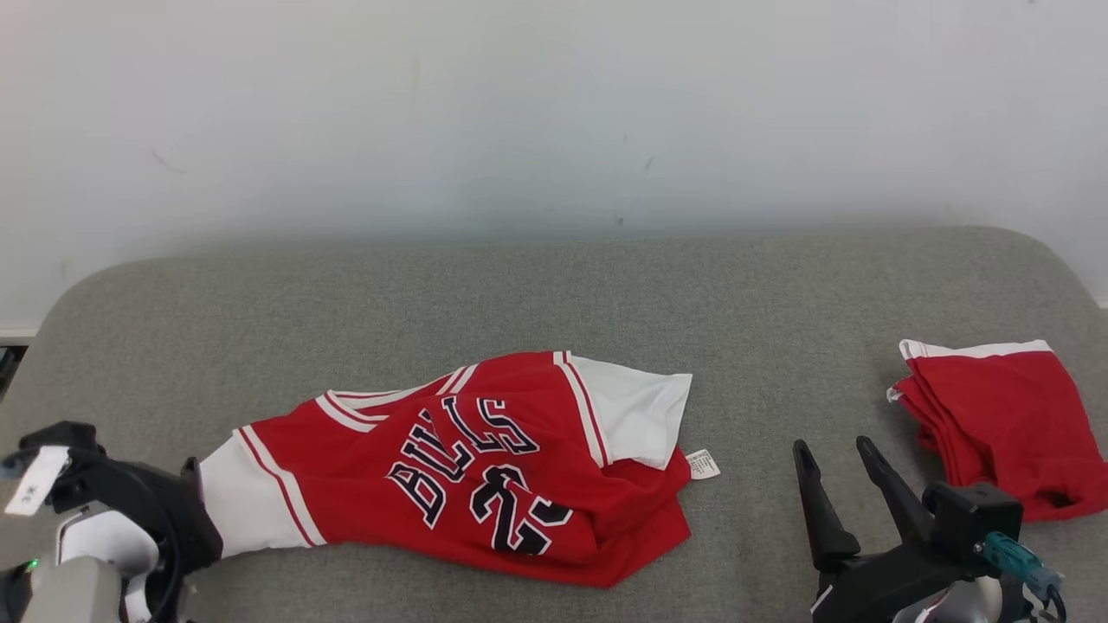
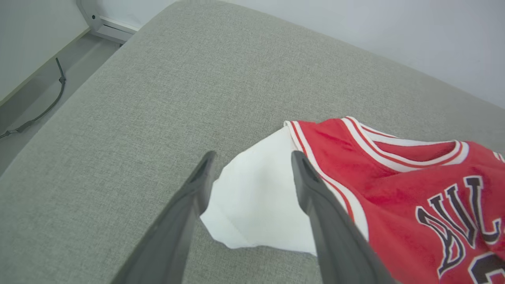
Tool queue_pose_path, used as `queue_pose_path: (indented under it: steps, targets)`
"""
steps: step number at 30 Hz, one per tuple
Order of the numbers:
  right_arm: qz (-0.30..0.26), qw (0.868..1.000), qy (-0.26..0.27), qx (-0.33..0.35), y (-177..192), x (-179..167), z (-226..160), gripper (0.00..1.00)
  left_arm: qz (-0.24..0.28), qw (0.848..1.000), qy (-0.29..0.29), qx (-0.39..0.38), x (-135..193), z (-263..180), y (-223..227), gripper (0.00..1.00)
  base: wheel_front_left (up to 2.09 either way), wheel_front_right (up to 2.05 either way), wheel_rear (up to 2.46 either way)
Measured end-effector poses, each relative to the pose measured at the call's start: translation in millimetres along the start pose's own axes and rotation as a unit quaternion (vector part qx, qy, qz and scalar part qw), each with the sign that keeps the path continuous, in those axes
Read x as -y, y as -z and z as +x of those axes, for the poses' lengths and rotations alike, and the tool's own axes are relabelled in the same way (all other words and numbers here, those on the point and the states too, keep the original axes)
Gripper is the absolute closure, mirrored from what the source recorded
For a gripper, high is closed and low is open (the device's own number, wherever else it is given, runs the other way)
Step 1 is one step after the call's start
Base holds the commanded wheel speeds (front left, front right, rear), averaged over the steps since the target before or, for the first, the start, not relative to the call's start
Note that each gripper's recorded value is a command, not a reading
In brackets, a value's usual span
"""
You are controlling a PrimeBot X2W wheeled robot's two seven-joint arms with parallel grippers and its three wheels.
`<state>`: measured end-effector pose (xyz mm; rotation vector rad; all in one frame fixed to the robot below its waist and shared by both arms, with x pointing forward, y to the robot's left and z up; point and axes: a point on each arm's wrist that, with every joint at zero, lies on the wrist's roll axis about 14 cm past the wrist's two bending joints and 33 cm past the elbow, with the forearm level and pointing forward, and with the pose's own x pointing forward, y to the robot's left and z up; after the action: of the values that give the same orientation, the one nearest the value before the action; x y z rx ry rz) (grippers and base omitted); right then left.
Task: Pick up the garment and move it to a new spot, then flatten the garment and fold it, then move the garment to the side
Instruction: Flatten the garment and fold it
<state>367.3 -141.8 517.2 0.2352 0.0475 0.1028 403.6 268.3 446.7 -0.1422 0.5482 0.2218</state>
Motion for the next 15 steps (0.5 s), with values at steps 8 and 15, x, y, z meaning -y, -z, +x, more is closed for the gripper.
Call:
queue_pose_path:
  steps: [8,15]
  targets:
    - [0.0,1.0,0.003,0.009,-6.5,1.8,-6.1,0.0,-0.008,0.998,0.031,0.06,22.8,-15.1,7.2,0.0,0.0,0.0,0.0]
    - [-0.001,1.0,0.012,0.008,-5.3,7.3,-14.4,0.0,0.006,0.988,0.088,0.129,66.3,-40.3,12.8,0.0,0.0,0.0,0.0]
